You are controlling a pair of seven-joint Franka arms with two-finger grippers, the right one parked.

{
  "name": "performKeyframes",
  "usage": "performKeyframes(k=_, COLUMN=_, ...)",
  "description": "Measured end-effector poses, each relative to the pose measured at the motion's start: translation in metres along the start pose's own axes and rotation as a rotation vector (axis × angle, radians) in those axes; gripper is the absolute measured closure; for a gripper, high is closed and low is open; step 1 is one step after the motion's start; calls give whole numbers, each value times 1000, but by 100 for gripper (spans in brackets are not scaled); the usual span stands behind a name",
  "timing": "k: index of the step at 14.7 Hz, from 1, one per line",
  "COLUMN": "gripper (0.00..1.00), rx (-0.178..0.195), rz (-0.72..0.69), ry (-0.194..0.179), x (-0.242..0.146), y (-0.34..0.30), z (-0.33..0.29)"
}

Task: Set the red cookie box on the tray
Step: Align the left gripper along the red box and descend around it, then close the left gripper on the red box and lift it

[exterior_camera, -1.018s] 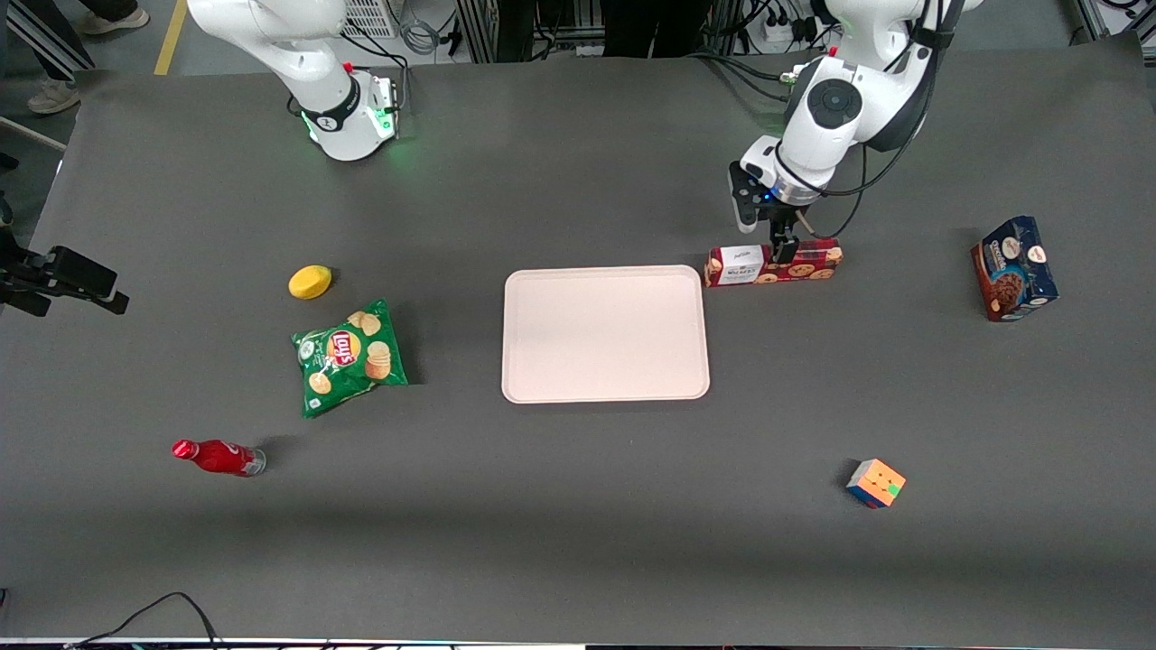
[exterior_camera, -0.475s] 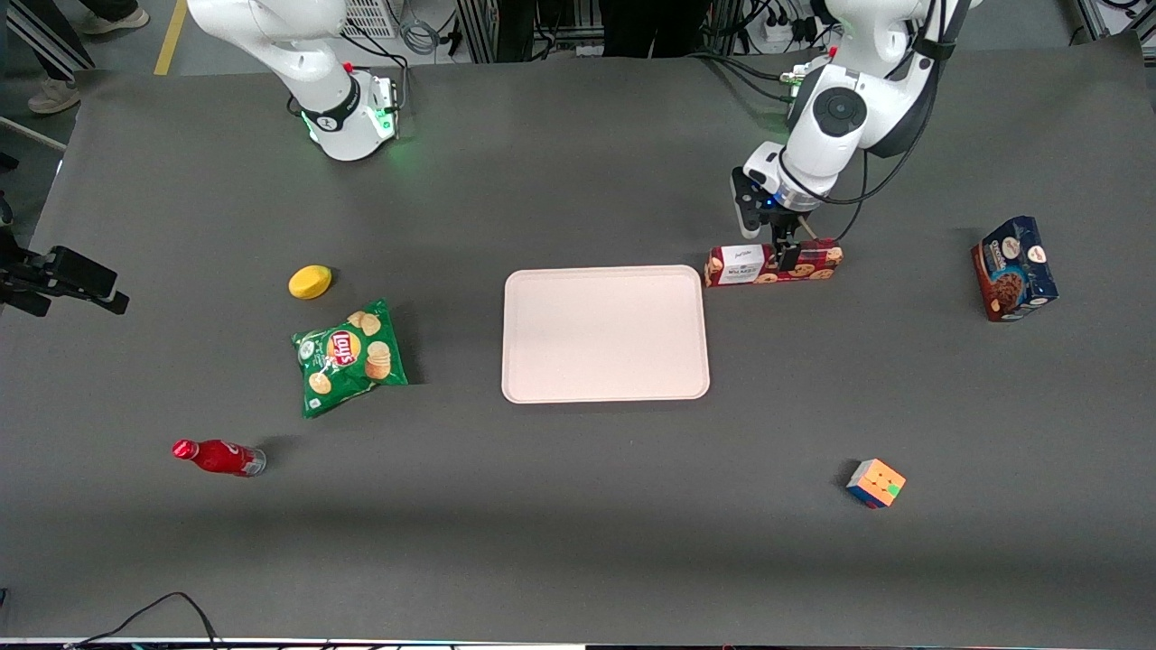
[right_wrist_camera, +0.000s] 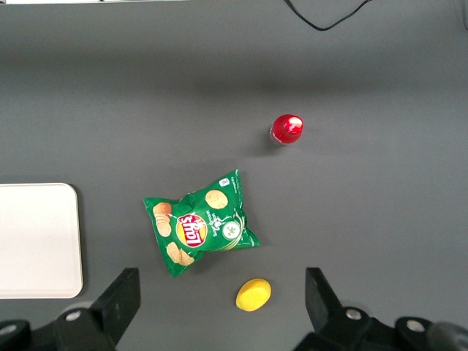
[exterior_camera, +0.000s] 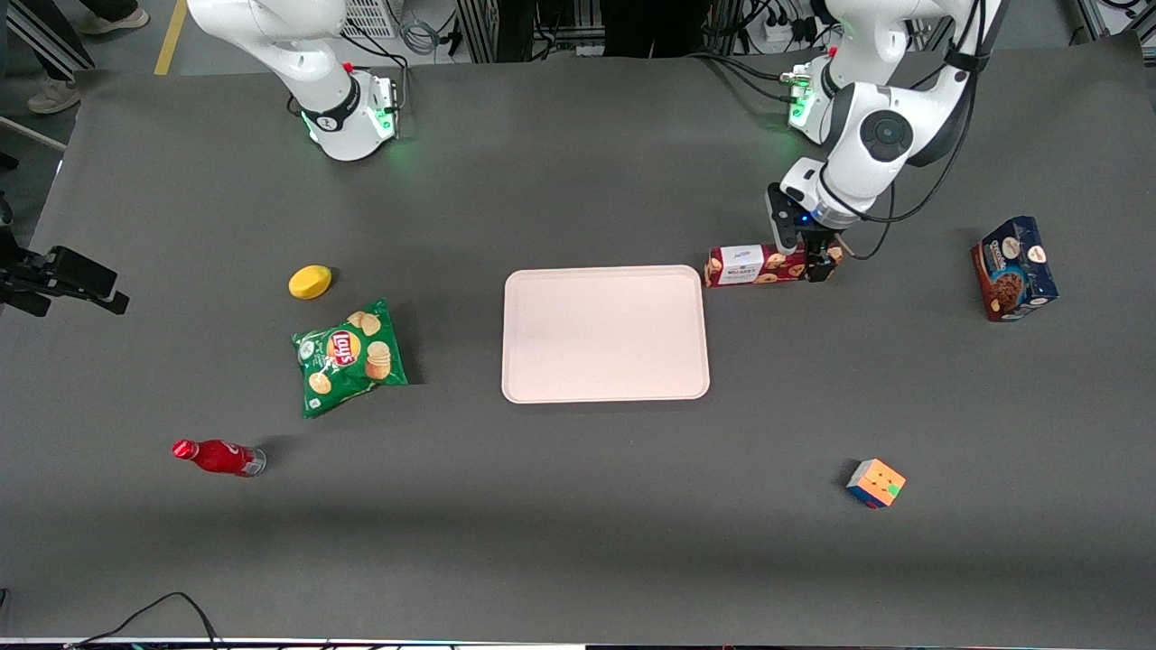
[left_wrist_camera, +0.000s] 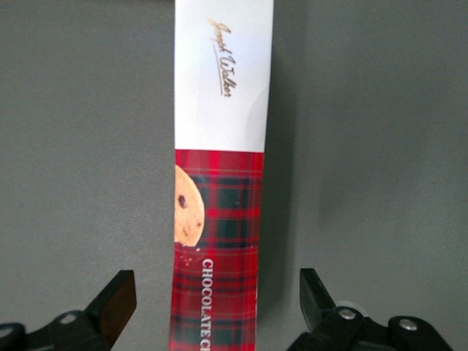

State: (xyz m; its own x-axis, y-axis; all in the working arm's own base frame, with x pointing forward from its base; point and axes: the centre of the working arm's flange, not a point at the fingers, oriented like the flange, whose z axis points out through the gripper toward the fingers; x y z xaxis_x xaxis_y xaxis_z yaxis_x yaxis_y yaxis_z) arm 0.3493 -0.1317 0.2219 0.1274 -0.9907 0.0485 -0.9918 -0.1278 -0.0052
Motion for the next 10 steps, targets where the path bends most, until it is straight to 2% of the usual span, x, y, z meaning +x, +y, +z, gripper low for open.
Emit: performKeyframes(k=10, gripper=0, rx=-4, rz=54, ry=11, x=21, y=11, z=9)
